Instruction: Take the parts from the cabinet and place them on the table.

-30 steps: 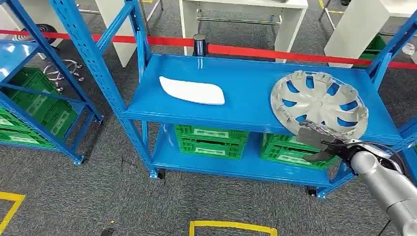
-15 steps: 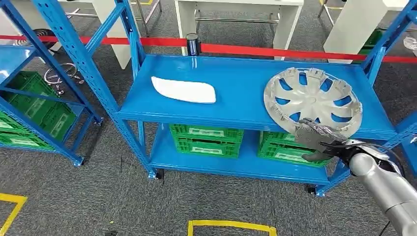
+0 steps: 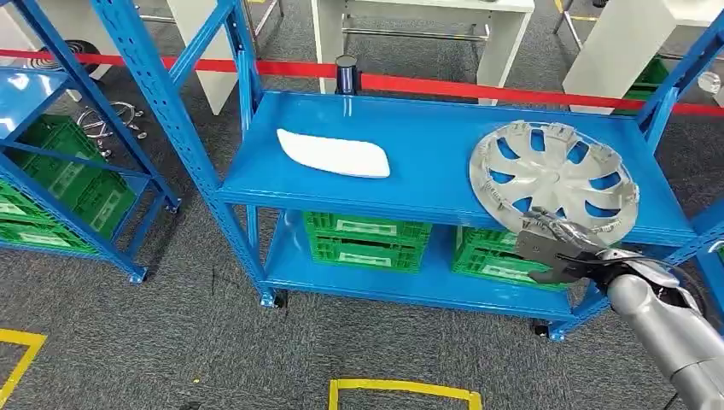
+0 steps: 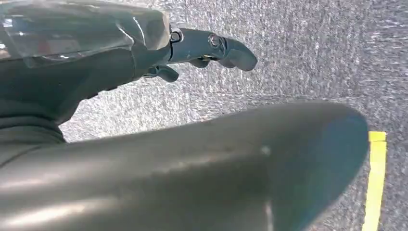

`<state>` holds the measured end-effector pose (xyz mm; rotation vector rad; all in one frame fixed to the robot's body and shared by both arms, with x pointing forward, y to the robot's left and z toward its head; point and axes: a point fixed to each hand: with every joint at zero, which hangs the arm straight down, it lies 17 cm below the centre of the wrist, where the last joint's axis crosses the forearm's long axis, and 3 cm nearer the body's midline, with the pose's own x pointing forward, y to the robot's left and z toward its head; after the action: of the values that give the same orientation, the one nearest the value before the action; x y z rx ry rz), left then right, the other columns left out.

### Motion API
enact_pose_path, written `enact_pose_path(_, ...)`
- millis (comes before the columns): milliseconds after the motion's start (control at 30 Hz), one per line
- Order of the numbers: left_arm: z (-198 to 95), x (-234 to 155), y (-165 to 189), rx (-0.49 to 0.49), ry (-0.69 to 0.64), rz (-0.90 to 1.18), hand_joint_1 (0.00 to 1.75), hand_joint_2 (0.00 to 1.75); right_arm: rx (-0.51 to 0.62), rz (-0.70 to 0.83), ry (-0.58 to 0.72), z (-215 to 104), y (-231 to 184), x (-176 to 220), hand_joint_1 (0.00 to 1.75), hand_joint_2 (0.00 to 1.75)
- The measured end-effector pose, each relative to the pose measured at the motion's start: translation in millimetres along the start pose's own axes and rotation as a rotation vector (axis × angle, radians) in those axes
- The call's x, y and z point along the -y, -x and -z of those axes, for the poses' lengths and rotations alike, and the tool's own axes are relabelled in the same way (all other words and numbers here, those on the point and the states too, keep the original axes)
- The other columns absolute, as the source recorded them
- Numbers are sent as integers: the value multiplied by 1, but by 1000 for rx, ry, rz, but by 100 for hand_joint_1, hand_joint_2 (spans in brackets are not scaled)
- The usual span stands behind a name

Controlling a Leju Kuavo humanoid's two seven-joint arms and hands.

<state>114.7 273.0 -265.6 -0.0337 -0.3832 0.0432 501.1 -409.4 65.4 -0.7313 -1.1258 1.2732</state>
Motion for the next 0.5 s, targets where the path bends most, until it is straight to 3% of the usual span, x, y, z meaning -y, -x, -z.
enact_pose_path(167, 0, 1, 1, 4, 0, -9, 0, 0, 13, -23, 80, 4, -7, 12, 0, 175)
enact_pose_path(500, -1, 2, 2, 3, 1, -17, 0, 0, 30, -16, 118, 8, -17, 21, 0, 175)
